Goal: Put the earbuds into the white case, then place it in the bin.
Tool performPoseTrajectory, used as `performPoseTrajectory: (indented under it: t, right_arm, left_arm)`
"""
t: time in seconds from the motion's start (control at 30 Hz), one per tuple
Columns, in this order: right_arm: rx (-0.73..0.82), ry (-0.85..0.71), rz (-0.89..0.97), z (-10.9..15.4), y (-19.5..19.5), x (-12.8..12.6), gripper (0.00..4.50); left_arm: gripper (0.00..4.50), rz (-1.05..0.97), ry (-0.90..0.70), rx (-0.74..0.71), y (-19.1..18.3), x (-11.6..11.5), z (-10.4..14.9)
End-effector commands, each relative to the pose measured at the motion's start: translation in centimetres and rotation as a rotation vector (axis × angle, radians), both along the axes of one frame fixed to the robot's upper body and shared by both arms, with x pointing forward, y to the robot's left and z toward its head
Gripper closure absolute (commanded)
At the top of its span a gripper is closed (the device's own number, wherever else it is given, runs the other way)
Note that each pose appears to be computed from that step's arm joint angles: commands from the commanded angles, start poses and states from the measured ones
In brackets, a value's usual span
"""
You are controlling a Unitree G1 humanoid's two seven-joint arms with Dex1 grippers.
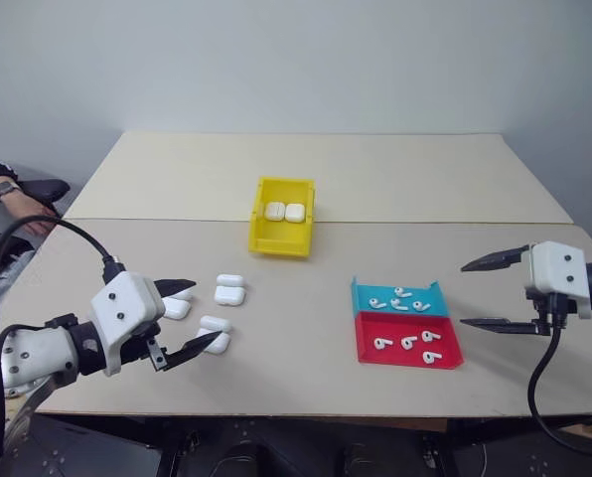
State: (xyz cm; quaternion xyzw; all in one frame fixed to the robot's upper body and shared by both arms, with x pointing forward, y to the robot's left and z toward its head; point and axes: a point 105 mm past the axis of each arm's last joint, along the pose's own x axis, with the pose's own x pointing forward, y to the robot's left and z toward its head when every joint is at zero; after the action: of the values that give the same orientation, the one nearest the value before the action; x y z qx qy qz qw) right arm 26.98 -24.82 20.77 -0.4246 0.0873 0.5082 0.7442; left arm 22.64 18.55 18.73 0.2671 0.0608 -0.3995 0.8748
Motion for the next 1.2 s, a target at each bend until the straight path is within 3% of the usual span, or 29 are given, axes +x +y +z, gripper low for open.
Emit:
performPoseTrajectory:
  t: [0.03,0.13,0.53,0.63,0.8,1.03,1.2]
  right_arm:
    - [-0.022,-0.048,0.004,1.4,-0.1,-0.1,0.01]
    - [-0.021,-0.048,0.005,1.3,0.0,0.0,0.01]
    - [-0.019,-0.045,0.009,1.0,0.2,0.4,0.01]
    - [-0.020,-0.030,0.012,0.9,0.2,0.2,0.01]
    - [-0.020,0.018,0.015,-0.3,0.3,-0.4,0.01]
    - [-0.005,0.044,0.020,-1.1,1.0,-0.5,0.01]
    - [-0.014,0.050,-0.004,-1.3,0.6,-0.7,0.01]
  left_arm:
    - [0.00,0.009,-0.043,0.031,-0.1,-0.2,0.9]
    - [0.00,0.044,-0.062,-0.039,-0.3,0.0,1.8]
    - [0.00,0.302,-0.069,0.074,0.4,0.6,1.0]
    - [0.00,0.393,-0.028,0.101,1.0,0.3,0.9]
    - [0.00,0.549,0.171,0.205,3.1,0.2,0.2]
    - [0.00,0.758,0.279,0.172,7.1,3.4,0.5]
    - [0.00,0.776,0.391,0.134,7.5,4.7,0.1]
